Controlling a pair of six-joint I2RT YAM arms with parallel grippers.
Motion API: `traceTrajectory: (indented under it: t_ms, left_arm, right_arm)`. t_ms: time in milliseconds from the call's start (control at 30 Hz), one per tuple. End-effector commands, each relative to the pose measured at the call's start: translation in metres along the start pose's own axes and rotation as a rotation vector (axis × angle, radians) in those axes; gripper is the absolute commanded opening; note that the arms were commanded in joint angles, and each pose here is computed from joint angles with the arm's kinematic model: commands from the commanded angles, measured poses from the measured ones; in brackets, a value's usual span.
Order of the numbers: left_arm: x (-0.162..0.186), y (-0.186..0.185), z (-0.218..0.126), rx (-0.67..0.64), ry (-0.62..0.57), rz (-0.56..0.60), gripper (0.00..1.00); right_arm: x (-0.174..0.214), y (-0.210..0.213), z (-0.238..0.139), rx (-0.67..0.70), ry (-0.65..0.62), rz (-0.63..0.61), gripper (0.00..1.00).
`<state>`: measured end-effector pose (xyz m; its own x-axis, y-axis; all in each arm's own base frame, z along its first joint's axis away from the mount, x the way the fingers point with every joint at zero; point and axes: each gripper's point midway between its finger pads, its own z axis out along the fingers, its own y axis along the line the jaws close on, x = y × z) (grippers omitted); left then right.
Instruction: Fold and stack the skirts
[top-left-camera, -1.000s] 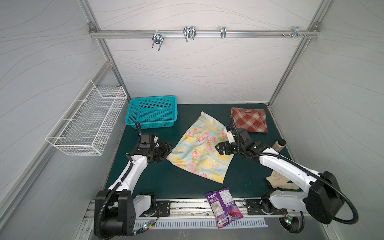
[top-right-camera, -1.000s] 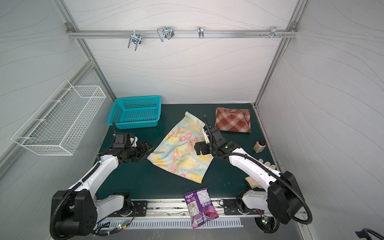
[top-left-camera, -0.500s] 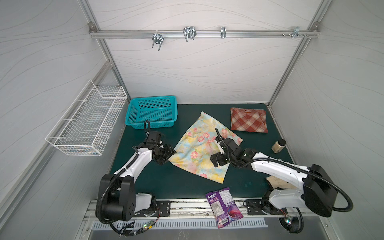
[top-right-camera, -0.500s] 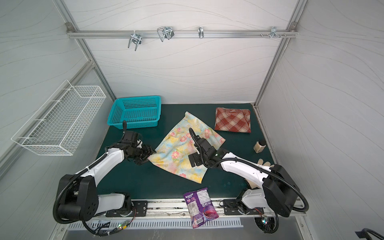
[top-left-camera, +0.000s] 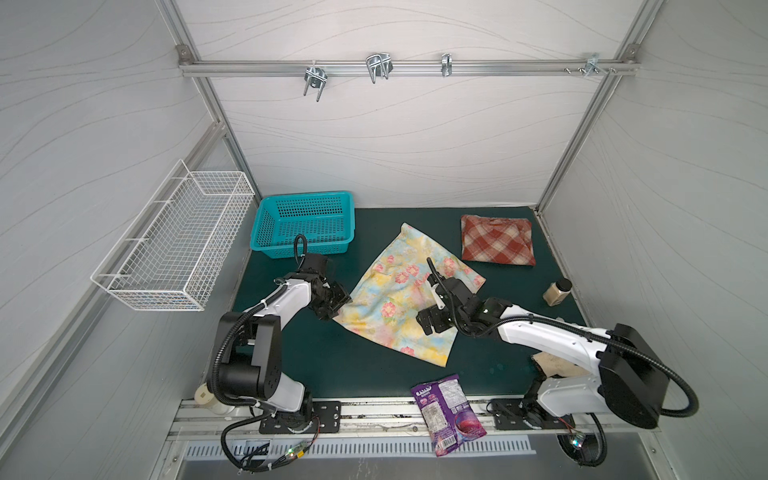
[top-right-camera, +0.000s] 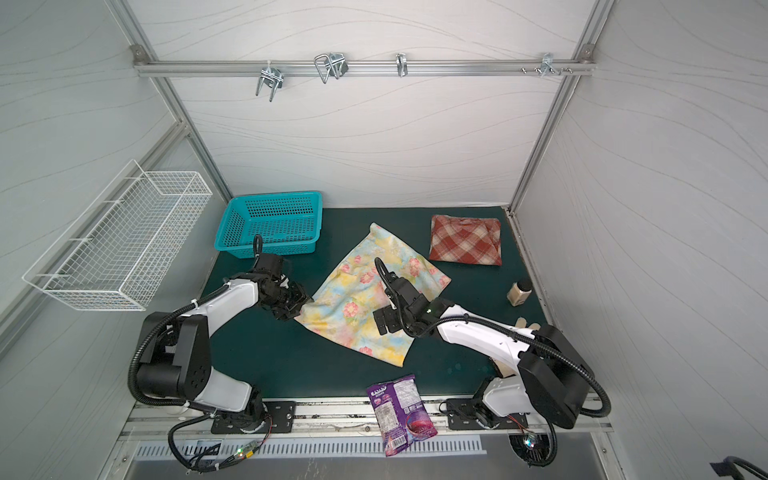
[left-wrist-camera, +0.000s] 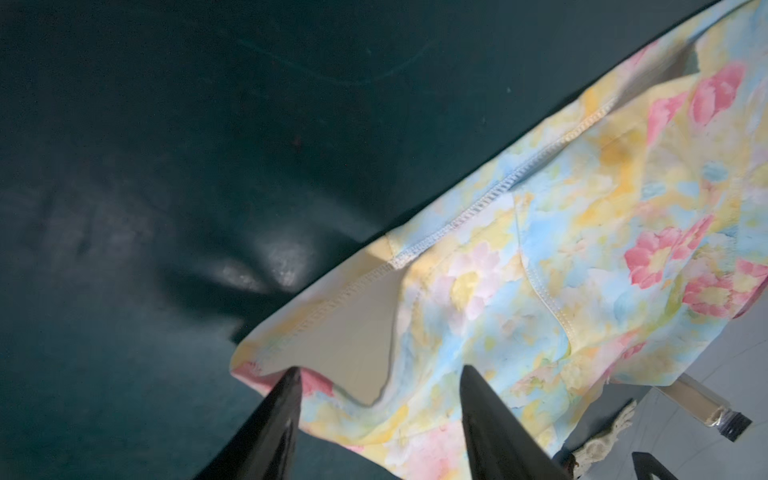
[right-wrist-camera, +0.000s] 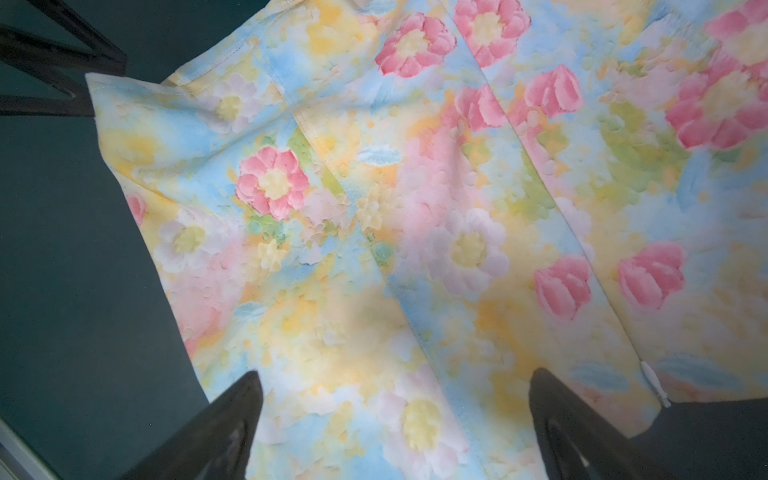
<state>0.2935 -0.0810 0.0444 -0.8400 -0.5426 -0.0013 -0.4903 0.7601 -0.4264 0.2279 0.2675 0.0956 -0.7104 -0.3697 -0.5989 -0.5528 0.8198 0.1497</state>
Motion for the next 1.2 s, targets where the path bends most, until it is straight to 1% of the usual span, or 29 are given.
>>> traceTrajectory:
  t_ms: [0,67,267,300,367,400,433,467,633,833,967,1067,1167]
  left_arm:
    - [-0.012,-0.006,0.000,-0.007,-0.031,0.023,0.57]
    - [-0.012,-0.005,0.002,-0.006,-0.028,0.022,0.53]
    - [-0.015,-0.008,0.003,0.000,-0.030,0.031,0.33]
    - [-0.015,-0.008,0.003,-0.001,-0.029,0.033,0.26]
    - [-0.015,-0.009,0.003,0.004,-0.026,0.038,0.17]
    - [-0.015,-0.010,0.002,0.005,-0.027,0.040,0.10]
    - [-0.015,-0.010,0.001,0.007,-0.027,0.043,0.07]
    - [-0.014,-0.011,0.000,0.010,-0.027,0.046,0.00]
    - [-0.015,-0.019,-0.020,0.041,-0.077,0.068,0.00]
    - [-0.025,-0.048,-0.063,0.129,-0.180,0.082,0.00]
    - [-0.032,-0.065,-0.093,0.185,-0.258,0.090,0.00]
    - [-0.033,-0.072,-0.109,0.210,-0.299,0.093,0.00]
    - [-0.034,-0.076,-0.118,0.231,-0.316,0.095,0.00]
  right_arm:
    - [0.004,0.003,0.004,-0.009,0.006,-0.001,0.99]
    - [0.005,0.003,0.006,-0.010,0.010,-0.001,0.99]
    - [0.009,0.003,0.009,-0.011,0.024,0.003,0.99]
    - [0.010,0.003,0.009,-0.012,0.025,0.003,0.99]
    - [0.011,0.003,0.009,-0.009,0.026,0.002,0.99]
    - [0.011,0.003,0.008,-0.009,0.022,0.000,0.99]
    - [0.011,0.002,0.006,-0.010,0.021,-0.001,0.99]
    - [0.011,0.003,0.005,-0.015,0.015,-0.008,0.99]
    - [0.013,0.018,-0.008,-0.063,-0.020,-0.083,0.99]
    - [0.032,0.048,-0.018,-0.129,-0.030,-0.229,0.99]
    - [0.047,0.066,-0.017,-0.152,-0.023,-0.332,0.99]
    - [0.054,0.069,-0.011,-0.136,-0.008,-0.368,0.99]
    - [0.060,0.072,-0.007,-0.139,-0.004,-0.391,0.98]
